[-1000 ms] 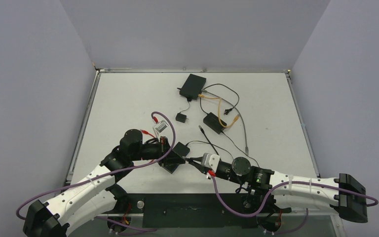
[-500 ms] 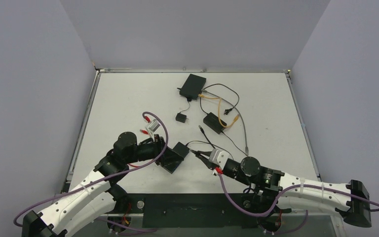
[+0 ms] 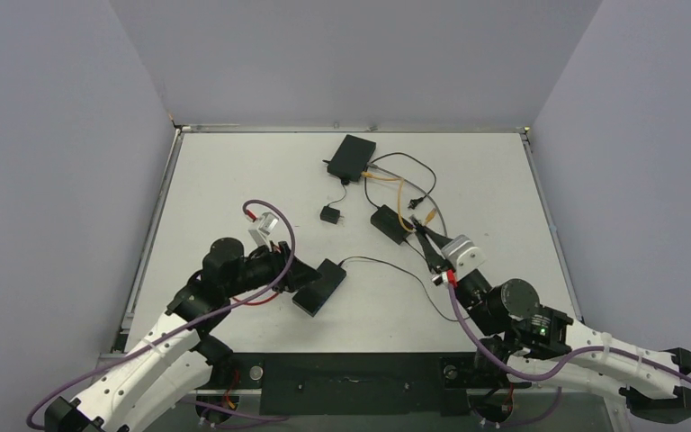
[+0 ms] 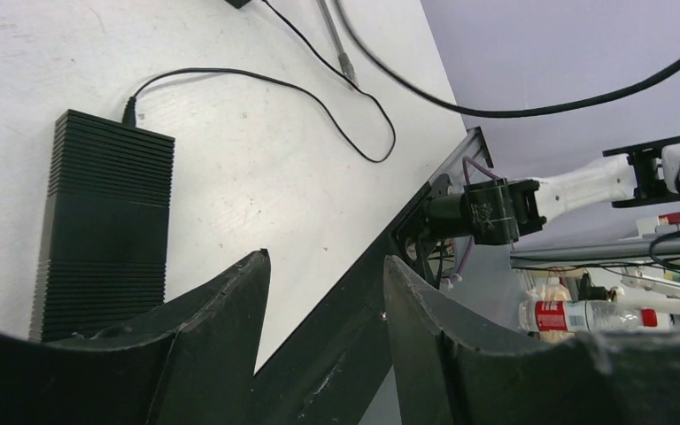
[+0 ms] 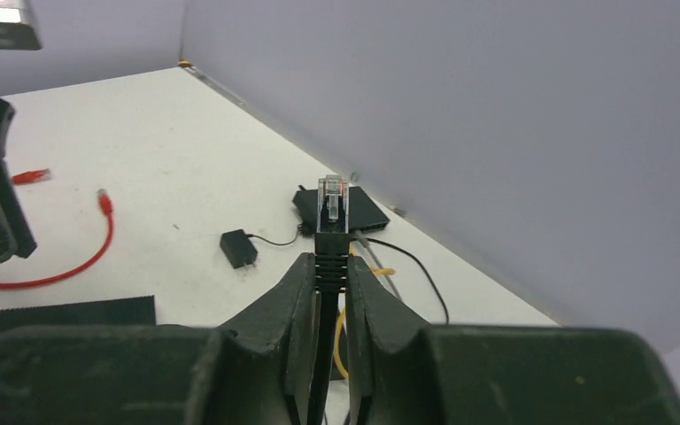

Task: Insert the plug into the switch port
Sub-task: Pick up the connector from the center of the board, then insert the connector into the switch port.

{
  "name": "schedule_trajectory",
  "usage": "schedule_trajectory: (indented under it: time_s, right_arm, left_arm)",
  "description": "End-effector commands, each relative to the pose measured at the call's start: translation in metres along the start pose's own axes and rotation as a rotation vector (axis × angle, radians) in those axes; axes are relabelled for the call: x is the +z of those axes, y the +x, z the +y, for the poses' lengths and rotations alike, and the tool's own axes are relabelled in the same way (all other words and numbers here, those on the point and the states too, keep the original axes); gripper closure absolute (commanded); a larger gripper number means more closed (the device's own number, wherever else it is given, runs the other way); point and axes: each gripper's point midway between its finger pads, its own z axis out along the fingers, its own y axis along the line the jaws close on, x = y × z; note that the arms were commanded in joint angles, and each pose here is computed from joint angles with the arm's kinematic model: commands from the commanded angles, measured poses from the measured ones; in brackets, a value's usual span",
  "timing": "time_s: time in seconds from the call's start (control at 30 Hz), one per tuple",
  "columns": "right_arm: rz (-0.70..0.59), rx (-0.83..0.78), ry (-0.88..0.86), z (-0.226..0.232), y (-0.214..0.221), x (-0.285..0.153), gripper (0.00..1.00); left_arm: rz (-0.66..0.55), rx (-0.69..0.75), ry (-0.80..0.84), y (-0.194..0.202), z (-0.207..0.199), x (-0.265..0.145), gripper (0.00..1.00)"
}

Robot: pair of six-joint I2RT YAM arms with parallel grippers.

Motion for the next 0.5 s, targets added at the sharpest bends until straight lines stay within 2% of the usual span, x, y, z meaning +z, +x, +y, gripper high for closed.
schedule_trajectory:
  time_s: [0.0, 0.1, 0.23, 0.47]
  right_arm:
    - [0.105, -0.079, 0.137, -0.036, 0.003, -0.015, 1.0]
    - [0.189, -0.132, 0.105, -0.026, 0.02, -0.012, 1.0]
    - [0.313, -0.177, 0.026, 0.012, 0.064, 0.0, 1.0]
    - [0.347, 0.012, -0.106, 0.07, 0.109, 0.008, 1.0]
  left_arm:
    - [-0.044, 0.022, -0.051, -0.012, 0.011, 0.0, 0.52]
    - [-0.046, 0.0, -0.126, -0.011, 0.029, 0.003, 0.52]
    - [-0.028, -0.031, -0.215, -0.007, 0.053, 0.007, 0.52]
    - [-0.011, -0.049, -0.318, -0.008, 0.078, 0.014, 0.52]
